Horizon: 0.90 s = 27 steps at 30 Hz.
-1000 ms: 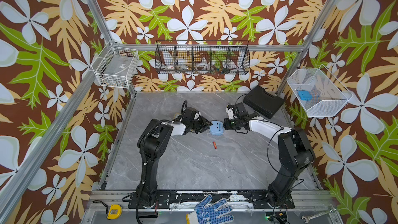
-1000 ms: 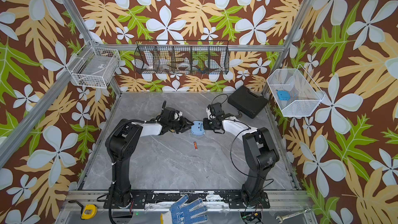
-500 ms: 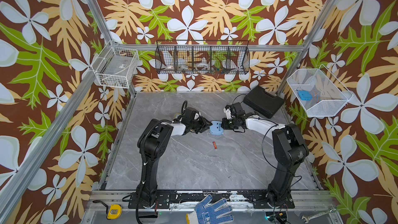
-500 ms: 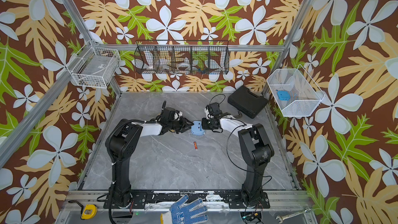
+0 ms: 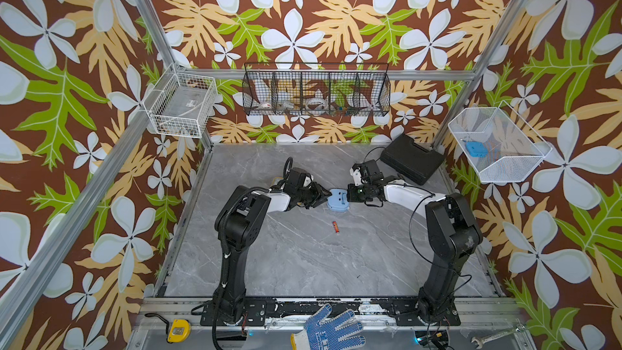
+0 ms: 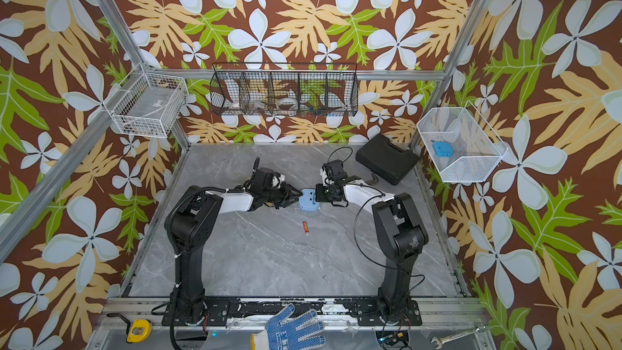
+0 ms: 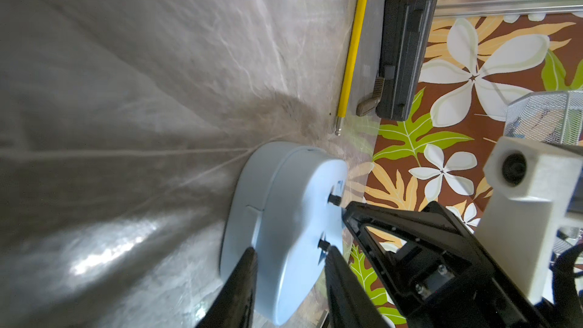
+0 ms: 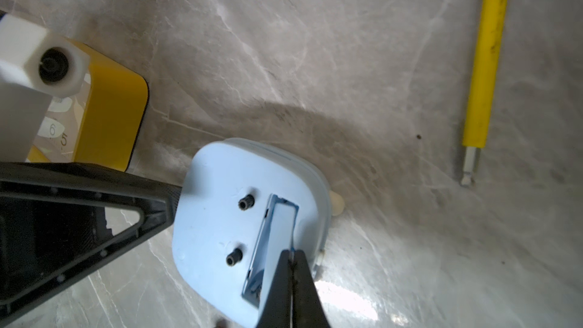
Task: Insert the battery into the alarm
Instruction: Remove the cover from the alarm, then place the cover at the center of the board.
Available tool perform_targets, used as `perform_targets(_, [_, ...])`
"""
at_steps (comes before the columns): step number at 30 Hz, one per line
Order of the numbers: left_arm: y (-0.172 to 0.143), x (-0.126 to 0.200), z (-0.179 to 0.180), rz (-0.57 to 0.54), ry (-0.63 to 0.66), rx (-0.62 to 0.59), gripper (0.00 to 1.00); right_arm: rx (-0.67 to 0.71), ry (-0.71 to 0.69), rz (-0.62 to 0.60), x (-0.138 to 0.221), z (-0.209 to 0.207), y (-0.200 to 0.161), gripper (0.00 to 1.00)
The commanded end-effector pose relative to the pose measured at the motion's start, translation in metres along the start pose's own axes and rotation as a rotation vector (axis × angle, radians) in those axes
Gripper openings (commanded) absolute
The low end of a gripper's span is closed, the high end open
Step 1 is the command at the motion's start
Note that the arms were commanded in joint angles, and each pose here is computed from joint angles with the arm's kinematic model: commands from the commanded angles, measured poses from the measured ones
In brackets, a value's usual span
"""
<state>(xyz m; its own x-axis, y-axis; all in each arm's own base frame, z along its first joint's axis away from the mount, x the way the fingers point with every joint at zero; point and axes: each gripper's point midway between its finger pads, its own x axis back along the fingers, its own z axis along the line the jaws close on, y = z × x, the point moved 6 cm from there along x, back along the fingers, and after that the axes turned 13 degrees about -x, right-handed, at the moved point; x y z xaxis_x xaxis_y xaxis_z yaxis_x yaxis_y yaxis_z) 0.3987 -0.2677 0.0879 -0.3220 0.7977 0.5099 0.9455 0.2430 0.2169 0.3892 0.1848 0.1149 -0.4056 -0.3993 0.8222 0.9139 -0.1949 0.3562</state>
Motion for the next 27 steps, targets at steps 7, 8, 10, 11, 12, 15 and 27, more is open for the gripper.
perform_targets(7, [0.0,0.001,-0.004,0.002,-0.011,-0.002,0.38,-0.029,0.033,-0.057,0.025,0.006,-0.001,0.0])
perform_targets(8, [0.001,0.002,-0.005,-0.002,-0.015,-0.006,0.38,-0.034,0.032,-0.071,0.028,0.006,0.0,0.0])
perform_targets(10, [0.002,0.003,-0.008,-0.012,-0.025,-0.012,0.38,-0.047,0.029,-0.105,0.036,0.004,0.002,0.0])
perform_targets(11, [0.003,0.003,-0.009,-0.015,-0.032,-0.013,0.39,-0.058,0.025,-0.121,0.039,0.001,0.002,0.0])
perform_targets(12, [0.003,0.004,-0.011,-0.021,-0.041,-0.013,0.38,-0.075,0.02,-0.141,0.042,-0.003,0.003,0.0])
perform_targets(15, [0.004,0.006,-0.016,-0.037,-0.075,-0.011,0.39,-0.151,0.01,-0.197,0.051,-0.024,0.003,0.0])
perform_targets(27, [0.001,0.017,-0.026,-0.082,-0.141,0.03,0.38,-0.292,-0.041,-0.251,0.032,-0.082,-0.015,0.0])
